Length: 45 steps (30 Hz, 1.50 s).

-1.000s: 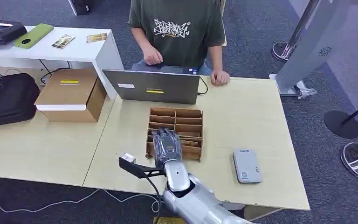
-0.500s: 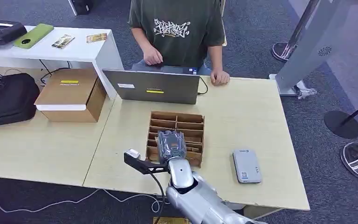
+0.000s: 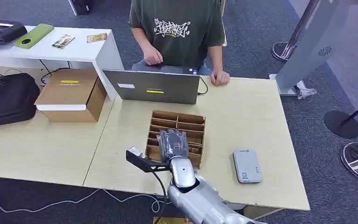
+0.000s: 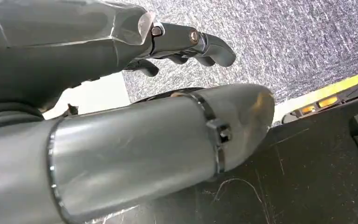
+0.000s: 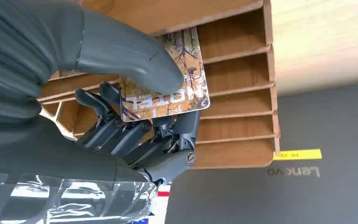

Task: Pass the card to the sensor for recognition and then transmit it.

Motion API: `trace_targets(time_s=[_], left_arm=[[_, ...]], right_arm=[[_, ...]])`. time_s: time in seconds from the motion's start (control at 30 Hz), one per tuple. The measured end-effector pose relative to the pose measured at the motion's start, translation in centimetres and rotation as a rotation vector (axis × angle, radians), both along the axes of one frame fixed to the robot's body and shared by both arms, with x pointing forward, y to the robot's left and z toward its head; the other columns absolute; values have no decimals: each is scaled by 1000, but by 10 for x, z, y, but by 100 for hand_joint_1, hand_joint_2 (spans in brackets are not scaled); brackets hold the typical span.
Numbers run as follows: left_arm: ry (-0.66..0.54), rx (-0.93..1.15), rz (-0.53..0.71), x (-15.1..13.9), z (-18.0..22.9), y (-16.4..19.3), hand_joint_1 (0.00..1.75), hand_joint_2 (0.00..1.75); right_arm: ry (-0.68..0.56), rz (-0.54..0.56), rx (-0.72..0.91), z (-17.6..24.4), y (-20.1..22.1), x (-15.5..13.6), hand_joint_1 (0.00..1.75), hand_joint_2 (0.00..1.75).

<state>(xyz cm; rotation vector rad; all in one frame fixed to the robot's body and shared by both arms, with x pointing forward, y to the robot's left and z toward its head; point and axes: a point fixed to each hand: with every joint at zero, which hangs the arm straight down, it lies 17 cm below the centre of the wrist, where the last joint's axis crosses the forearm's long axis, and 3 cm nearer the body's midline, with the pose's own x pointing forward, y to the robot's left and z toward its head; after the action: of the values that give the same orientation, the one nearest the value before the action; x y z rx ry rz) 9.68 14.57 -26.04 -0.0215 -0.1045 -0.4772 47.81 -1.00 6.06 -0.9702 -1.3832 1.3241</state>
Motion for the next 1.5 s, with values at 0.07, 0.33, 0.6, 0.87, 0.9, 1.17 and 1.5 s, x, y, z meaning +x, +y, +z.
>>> trace_targets(time_s=[0.07,0.33,0.6,0.87,0.9,1.17,1.5], left_arm=[[-1,0,0,0,0,0,0,0],[-7,2,-16,-1,0,1,0,0],[-16,2,-28,-4,-1,0,0,0],[-20,14,-22,-4,-2,3,0,0],[-20,14,-22,-5,-2,3,0,0],[-11,20,-27,-6,-2,3,0,0],[-9,25,-34,-7,-2,3,0,0]], right_arm=[[-16,4,12,5,1,1,175,175],[-174,-15,167,62,1,11,175,175],[-357,-73,349,131,-32,13,175,175],[-507,-199,585,178,-104,7,175,175],[-521,-213,605,181,-114,6,175,175],[-590,-389,698,182,-209,7,175,175],[-633,-500,704,182,-262,9,175,175]])
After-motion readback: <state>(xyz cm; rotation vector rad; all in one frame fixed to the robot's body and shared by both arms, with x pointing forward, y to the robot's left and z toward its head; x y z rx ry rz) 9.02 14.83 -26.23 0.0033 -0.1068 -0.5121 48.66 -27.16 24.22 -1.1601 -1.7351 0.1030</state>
